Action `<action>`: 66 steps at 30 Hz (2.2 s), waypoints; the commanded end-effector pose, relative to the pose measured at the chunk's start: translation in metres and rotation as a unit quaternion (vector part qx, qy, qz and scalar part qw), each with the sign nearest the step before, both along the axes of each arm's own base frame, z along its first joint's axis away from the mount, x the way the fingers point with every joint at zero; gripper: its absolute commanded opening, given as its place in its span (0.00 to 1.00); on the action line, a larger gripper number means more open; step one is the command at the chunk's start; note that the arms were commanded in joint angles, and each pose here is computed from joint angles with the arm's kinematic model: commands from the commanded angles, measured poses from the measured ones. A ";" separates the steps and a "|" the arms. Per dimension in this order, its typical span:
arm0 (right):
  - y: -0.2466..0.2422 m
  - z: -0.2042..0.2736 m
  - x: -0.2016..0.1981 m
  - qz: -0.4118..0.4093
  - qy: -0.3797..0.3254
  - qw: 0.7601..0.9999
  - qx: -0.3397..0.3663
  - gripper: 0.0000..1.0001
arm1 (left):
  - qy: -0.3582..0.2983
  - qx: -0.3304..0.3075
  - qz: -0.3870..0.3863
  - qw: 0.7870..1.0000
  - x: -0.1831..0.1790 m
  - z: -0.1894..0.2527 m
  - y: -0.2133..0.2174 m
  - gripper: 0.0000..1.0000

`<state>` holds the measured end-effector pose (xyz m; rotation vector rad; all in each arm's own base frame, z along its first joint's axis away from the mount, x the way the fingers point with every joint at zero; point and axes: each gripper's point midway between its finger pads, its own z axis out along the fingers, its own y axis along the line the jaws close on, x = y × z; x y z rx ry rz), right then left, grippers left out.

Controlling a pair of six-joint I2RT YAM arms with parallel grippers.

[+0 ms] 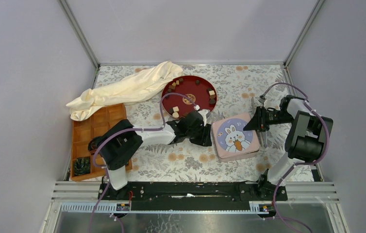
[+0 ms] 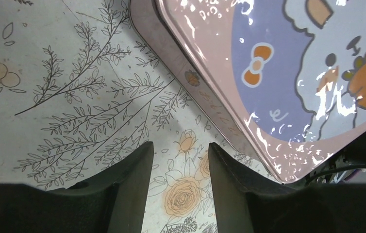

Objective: Pack the chocolate
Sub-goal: Close the box lid on the packing box.

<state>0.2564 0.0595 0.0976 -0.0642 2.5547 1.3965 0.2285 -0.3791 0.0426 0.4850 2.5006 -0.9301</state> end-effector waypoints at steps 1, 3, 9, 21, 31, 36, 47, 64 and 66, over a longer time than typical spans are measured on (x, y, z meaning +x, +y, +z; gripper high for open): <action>-0.010 0.000 0.010 0.002 -0.021 0.999 -0.030 0.35 | -0.006 -0.011 -0.009 1.000 0.008 0.005 -0.011 0.53; -0.012 -0.001 0.010 0.003 -0.024 0.999 -0.041 0.38 | -0.006 -0.011 -0.011 1.000 0.009 0.006 -0.014 0.52; -0.024 0.001 0.013 0.003 -0.049 0.994 -0.095 0.49 | -0.006 -0.006 -0.015 1.000 0.012 0.006 -0.018 0.52; -0.068 0.017 0.024 -0.016 -0.114 0.967 -0.226 0.55 | 0.000 0.002 -0.022 1.000 0.009 0.004 -0.023 0.52; -0.111 -0.022 0.026 -0.047 -0.110 0.932 -0.341 0.23 | 0.000 0.004 -0.024 1.000 0.010 0.006 -0.026 0.52; -0.089 -0.042 0.013 -0.005 -0.087 0.948 -0.306 0.18 | 0.000 0.004 -0.026 1.000 0.012 0.007 -0.030 0.52; -0.039 -0.041 0.000 0.067 -0.095 0.954 -0.277 0.19 | 0.001 0.010 -0.027 1.000 0.013 0.004 -0.032 0.52; -0.025 0.052 -0.008 0.139 -0.288 0.911 -0.261 0.32 | 0.001 0.009 -0.028 1.000 0.012 0.005 -0.032 0.52; -0.025 0.032 -0.020 0.165 -0.265 0.912 -0.264 0.30 | 0.002 0.009 -0.028 1.000 0.012 0.004 -0.032 0.52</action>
